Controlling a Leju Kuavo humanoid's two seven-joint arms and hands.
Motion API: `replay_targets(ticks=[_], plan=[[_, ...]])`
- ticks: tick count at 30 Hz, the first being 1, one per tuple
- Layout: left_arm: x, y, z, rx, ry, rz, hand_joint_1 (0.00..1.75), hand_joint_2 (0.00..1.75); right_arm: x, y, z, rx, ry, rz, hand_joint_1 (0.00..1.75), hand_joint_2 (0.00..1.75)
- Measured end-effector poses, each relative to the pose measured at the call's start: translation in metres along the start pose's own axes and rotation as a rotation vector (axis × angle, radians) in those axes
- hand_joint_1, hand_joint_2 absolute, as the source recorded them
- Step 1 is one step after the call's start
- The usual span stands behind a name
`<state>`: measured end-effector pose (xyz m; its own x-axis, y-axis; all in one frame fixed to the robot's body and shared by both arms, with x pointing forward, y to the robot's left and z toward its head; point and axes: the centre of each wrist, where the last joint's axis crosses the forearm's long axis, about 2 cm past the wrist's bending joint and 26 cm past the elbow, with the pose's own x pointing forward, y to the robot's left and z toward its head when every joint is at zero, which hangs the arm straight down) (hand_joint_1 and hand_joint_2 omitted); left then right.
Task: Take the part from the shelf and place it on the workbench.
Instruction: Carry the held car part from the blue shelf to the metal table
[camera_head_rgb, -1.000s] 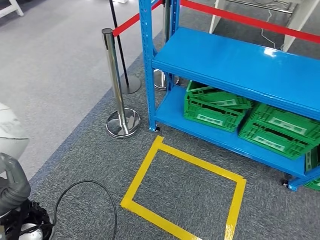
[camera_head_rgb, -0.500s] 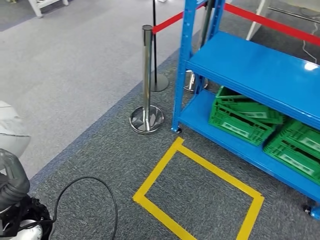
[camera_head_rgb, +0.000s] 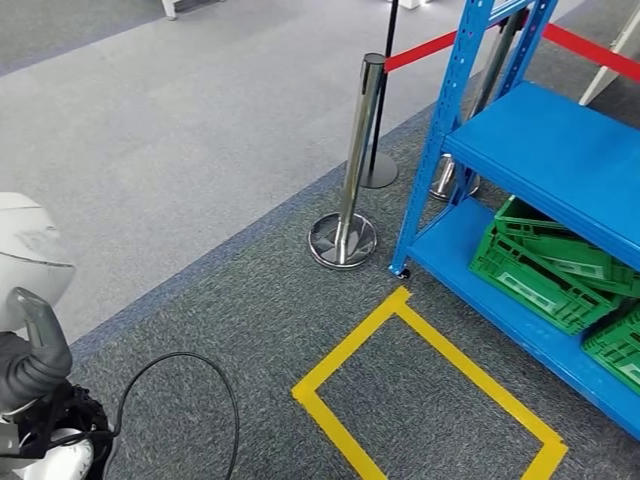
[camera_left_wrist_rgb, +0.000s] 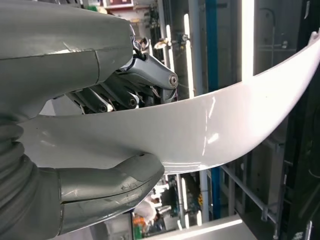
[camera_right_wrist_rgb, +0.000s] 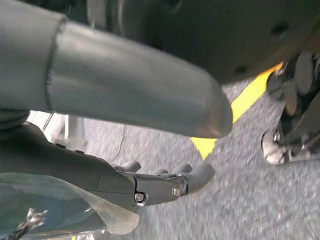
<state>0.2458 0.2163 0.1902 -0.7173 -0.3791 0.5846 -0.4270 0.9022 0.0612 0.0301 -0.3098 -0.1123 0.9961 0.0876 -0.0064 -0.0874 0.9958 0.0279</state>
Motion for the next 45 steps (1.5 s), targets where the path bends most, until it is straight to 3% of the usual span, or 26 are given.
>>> replay_targets(ticks=[45], plan=[[-0.0076,-0.0037,0.0007,-0.05,0.002,0.006,1.75,1.75,-0.0011,0.0076,-0.0006,0.042,-0.01,0.013,0.0,0.0]])
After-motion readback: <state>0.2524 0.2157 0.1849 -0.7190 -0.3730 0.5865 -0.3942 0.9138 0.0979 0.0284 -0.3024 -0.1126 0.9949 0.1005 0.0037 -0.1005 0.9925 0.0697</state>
